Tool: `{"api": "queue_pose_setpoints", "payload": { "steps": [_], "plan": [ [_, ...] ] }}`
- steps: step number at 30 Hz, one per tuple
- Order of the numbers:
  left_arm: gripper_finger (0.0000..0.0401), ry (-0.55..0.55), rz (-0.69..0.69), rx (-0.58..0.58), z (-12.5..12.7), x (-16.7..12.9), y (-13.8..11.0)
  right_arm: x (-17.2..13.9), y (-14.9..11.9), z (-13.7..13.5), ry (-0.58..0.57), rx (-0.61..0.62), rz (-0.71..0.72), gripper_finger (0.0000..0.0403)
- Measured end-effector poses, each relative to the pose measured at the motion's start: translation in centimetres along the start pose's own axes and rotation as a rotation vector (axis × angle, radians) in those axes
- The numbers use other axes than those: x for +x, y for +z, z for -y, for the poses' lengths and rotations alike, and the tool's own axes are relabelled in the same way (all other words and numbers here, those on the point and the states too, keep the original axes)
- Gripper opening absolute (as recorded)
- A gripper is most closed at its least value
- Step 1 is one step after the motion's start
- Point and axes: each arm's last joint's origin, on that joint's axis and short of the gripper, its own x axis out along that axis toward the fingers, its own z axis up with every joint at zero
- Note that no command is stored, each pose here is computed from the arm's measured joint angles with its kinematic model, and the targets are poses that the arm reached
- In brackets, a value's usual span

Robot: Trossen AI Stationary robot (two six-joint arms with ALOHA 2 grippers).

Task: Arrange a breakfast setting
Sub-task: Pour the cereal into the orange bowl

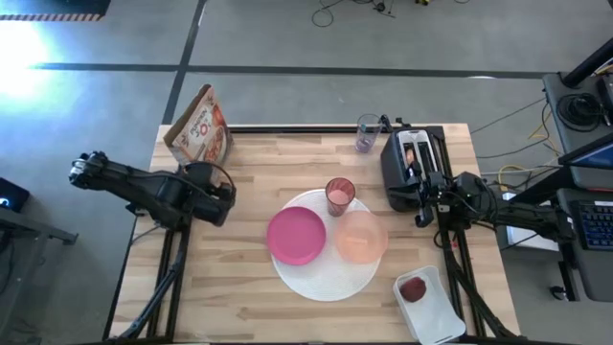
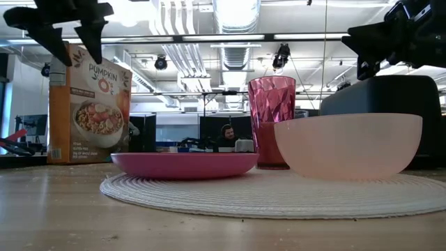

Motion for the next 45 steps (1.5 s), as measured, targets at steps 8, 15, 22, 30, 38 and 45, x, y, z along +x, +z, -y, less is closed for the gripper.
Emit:
{"api": "queue_pose_setpoints", "payload": {
  "steps": [8,15,22,30,38,45],
  "plan": [
    [0.0345,-0.016,0.118,-0.044,-0.7,-0.5,1.9,0.0,0.0,0.0,0.000,0.000,-0.001,0.0078],
    [0.0345,-0.076,0.211,0.001,-2.1,-3.8,6.6,0.0,0.0,0.0,0.000,0.000,-0.001,0.0073],
    [0.0346,0.026,0.263,0.007,-4.8,-5.6,11.7,0.0,0.0,0.0,0.000,0.001,-0.001,0.0082],
    [0.0346,0.093,0.110,0.044,-6.9,-4.3,13.4,0.0,0.0,0.0,0.000,0.000,-0.001,0.0080],
    [0.0346,0.199,0.082,0.009,-8.6,-3.1,12.9,0.0,0.0,0.0,0.000,0.000,-0.001,0.0073],
    [0.0346,0.226,0.015,0.018,-9.1,-1.6,11.7,0.0,0.0,0.0,0.000,0.000,-0.001,0.0082]
  ]
}}
